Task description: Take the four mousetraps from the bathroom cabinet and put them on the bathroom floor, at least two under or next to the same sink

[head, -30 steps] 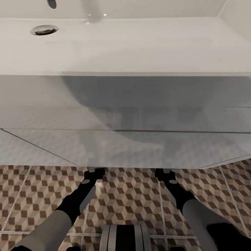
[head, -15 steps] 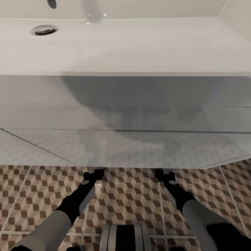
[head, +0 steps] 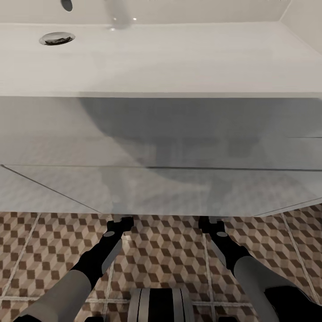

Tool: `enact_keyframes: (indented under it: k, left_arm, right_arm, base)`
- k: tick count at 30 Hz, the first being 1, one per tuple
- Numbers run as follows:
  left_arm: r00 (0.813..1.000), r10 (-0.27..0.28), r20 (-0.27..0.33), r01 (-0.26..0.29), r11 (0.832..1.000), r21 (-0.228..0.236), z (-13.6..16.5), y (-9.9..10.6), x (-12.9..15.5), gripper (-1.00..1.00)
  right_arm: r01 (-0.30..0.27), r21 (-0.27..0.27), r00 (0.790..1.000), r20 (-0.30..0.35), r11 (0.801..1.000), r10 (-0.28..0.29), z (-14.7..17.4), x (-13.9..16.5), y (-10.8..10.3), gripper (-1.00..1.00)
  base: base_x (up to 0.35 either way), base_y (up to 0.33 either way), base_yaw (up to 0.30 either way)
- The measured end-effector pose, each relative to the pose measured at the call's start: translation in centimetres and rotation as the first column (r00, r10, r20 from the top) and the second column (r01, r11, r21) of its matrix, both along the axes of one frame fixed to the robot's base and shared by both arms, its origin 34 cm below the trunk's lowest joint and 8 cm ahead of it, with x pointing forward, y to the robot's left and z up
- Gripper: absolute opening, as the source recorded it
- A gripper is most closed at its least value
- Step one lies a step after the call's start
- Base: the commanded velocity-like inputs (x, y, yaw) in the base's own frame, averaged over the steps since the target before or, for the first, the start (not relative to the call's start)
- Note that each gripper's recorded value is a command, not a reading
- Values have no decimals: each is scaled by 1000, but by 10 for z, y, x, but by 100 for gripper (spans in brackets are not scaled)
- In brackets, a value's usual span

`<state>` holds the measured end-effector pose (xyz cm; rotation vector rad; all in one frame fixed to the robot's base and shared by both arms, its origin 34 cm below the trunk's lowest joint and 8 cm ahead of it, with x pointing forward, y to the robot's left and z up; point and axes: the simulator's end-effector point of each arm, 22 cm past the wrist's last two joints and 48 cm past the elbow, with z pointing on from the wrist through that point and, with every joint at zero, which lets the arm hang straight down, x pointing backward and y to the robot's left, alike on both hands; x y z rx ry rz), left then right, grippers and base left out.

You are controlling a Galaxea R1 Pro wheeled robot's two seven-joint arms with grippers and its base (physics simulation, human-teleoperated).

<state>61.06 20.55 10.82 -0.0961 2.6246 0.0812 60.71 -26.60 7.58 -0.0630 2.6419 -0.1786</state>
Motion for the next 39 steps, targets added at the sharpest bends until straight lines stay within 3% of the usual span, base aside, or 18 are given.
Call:
enact_keyframes:
  k: [6,14,39]
  left_arm:
    - [1000,-1,-3,1,1000,6,-1,4,-1,-100]
    - [1000,9,-2,-9,999,32,-2,25,0,-100]
    - [1000,4,-10,-4,999,37,-3,27,9,-100]
  right_arm:
    - [2,0,1000,0,1000,-2,0,0,0,-100]
    - [7,0,1000,-5,1000,-7,-1,-2,-1,-100]
    - [12,-9,1000,-15,1000,-12,-3,-7,-4,-100]
  base:
    - [0,0,0]
    - [0,0,0]
    - [0,0,0]
